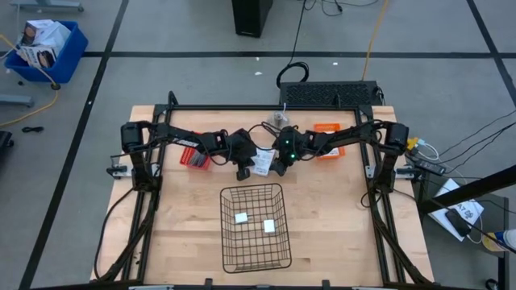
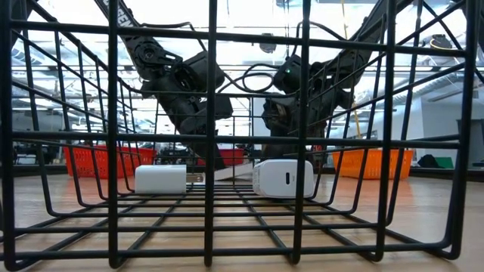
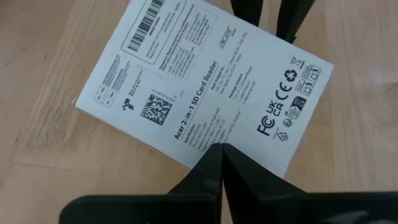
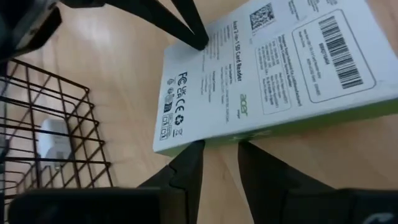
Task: Pick and place items into bin
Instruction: Put the white card reader box into the orange basket
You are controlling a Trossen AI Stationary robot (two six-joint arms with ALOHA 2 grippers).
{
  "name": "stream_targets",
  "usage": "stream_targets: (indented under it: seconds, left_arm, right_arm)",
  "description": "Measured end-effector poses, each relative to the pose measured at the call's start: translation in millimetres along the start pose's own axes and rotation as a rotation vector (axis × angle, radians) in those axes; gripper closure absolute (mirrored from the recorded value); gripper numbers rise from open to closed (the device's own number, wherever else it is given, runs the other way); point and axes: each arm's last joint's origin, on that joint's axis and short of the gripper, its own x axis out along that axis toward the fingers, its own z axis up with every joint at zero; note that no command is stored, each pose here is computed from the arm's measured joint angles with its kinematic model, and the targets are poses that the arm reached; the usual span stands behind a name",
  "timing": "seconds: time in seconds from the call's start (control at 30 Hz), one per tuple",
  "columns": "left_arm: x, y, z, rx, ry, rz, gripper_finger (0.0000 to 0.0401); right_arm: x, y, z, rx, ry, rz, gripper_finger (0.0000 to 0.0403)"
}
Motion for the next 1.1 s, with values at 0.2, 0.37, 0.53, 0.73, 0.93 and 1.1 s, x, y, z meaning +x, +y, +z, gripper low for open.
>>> stream_targets:
  seconds: [0.2,0.37,0.53,0.73,0.93,1.1]
  left_arm:
    - [0,0,0,0.0,-0.007,-0.01,0.0397]
    - [0,0,0,-0.015,-0.008,-0.011,0.0385]
    - [0,0,1,-0.022,-0.01,-0.016,0.0393]
    - [-8,-1,3,-0.063,-0.015,-0.009,0.0385]
    - [-10,-5,4,-0.065,-0.028,-0.055,0.0388]
    - [-11,-3,4,-0.069,-0.024,0.002,0.0393]
  right_arm:
    - [0,2,3,0.006,-0.024,0.022,0.0305]
    - [-1,0,4,-0.021,-0.041,-0.002,0.0305]
    - [-1,0,5,-0.035,-0.047,-0.008,0.0305]
    - [-2,3,12,-0.116,-0.121,0.006,0.0305]
    - [-6,18,30,-0.204,-0.301,0.101,0.0305]
    - [-5,15,28,-0.183,-0.277,0.081,0.0305]
